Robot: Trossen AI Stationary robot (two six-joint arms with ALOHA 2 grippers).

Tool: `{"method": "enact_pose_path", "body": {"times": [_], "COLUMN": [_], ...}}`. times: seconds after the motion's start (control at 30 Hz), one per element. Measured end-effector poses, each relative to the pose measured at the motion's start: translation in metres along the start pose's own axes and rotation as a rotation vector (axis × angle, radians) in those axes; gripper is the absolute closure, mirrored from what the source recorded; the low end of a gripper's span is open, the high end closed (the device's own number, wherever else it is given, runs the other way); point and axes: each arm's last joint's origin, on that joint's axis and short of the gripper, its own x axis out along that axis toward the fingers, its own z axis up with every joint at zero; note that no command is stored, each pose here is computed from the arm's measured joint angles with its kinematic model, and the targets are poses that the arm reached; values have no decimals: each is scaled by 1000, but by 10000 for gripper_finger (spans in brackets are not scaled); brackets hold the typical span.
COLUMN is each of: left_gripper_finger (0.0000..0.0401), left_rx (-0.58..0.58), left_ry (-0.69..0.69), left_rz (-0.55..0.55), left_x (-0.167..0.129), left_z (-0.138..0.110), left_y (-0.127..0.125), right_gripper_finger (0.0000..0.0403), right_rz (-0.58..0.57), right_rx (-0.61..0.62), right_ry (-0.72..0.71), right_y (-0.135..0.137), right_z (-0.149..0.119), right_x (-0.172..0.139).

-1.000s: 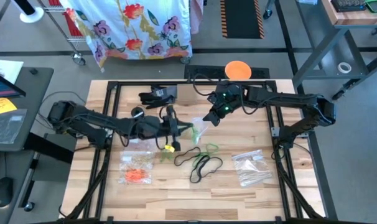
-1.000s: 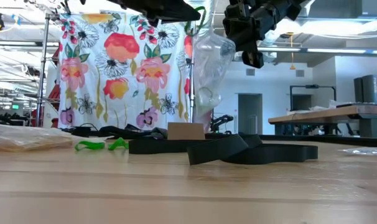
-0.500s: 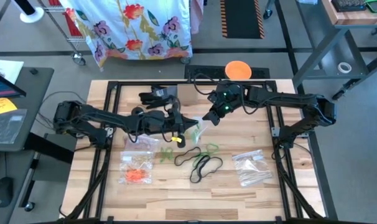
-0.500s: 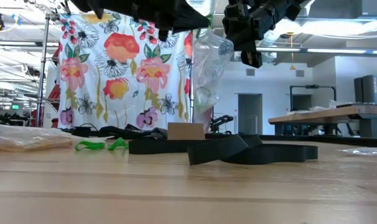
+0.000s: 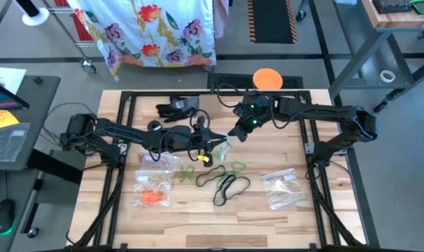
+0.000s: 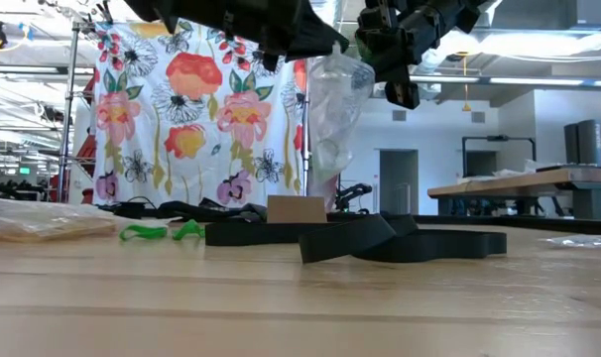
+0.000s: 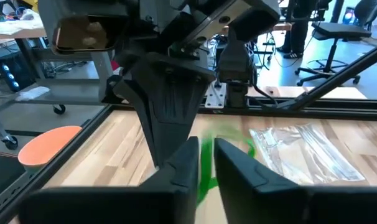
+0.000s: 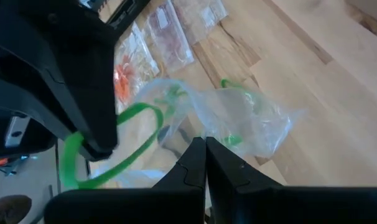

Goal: Sort rubber bands
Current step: Put the green rubber band into the transparent zip bag

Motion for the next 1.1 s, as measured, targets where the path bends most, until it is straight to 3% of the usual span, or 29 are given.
{"method": "enact_pose_path", "body": {"times": [0.23, 0.33, 0.47, 0.67, 0.83, 1.1], "left_gripper_finger": [279, 254, 246, 253, 255, 255], "left_rx": [-23, -67, -38, -15, -128, -231], "left_ry": [5, 10, 49, 256, 474, 718], "left_rz": [-11, 33, 131, 58, 38, 97], "left_x": [-1, -5, -26, -79, -99, -89], "left_z": [0, 2, 15, 24, -15, -86], "left_y": [-5, -7, -3, -10, -27, -44], "right_gripper_finger": [403, 403, 403, 403, 403, 403], "right_rz": [2, 3, 3, 1, 3, 12], "right_rx": [3, 3, 3, 6, 4, -4], "right_ry": [-2, -1, -1, -6, -10, -5], "right_y": [0, 0, 0, -1, -1, 3], "right_z": [0, 0, 0, 1, 2, 0], "right_x": [0, 0, 0, -1, -1, 1]}}
